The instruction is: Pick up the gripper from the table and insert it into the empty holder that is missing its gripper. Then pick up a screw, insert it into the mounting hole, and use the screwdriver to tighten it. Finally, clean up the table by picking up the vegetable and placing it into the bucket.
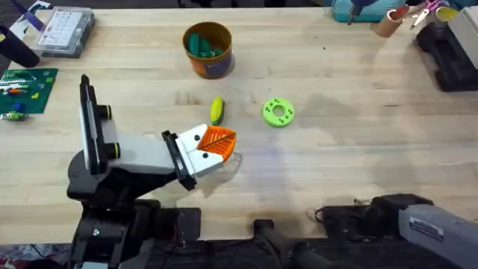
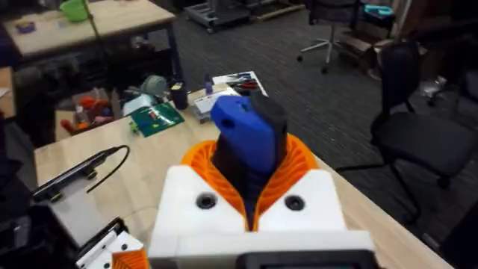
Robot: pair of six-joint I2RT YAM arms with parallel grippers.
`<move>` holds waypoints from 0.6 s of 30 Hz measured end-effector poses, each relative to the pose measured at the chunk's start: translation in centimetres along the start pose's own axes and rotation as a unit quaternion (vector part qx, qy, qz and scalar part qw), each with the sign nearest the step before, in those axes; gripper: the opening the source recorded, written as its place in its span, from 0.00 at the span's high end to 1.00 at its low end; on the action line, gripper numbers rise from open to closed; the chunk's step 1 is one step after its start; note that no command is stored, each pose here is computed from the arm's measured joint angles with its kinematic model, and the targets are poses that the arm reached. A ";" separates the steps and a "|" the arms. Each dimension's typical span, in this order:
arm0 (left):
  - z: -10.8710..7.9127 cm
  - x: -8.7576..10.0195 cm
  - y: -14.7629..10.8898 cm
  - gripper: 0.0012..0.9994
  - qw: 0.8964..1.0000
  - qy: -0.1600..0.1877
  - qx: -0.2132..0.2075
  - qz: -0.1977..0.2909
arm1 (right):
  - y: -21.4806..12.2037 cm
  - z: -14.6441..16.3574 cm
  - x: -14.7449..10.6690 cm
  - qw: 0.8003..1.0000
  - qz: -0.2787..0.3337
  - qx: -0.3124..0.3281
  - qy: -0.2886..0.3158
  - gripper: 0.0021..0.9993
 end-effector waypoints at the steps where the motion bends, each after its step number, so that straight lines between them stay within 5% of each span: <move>1: 0.0 0.0 0.0 0.98 1.000 0.000 0.000 0.000 | 0.1 0.2 0.1 1.000 -0.002 0.008 -0.004 0.97; 11: 0.0 0.0 0.0 0.98 1.000 0.000 0.000 0.000 | 0.5 1.8 0.5 0.997 -0.019 0.062 -0.036 0.97; 18: 0.0 0.0 0.0 0.98 1.000 0.000 0.000 0.000 | 4.3 4.2 1.1 0.984 -0.058 0.151 -0.079 0.97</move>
Point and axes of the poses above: each hand's point on the last joint's axis, 136 mm out from that joint toward the fingers, its own y axis out along the fingers, its own z axis along the line the jaws close on, x = y × z, the point moved 5 cm from there along -y, back along the fingers, and after that the axes turned 12 degrees about -y, right-handed, at the moved point
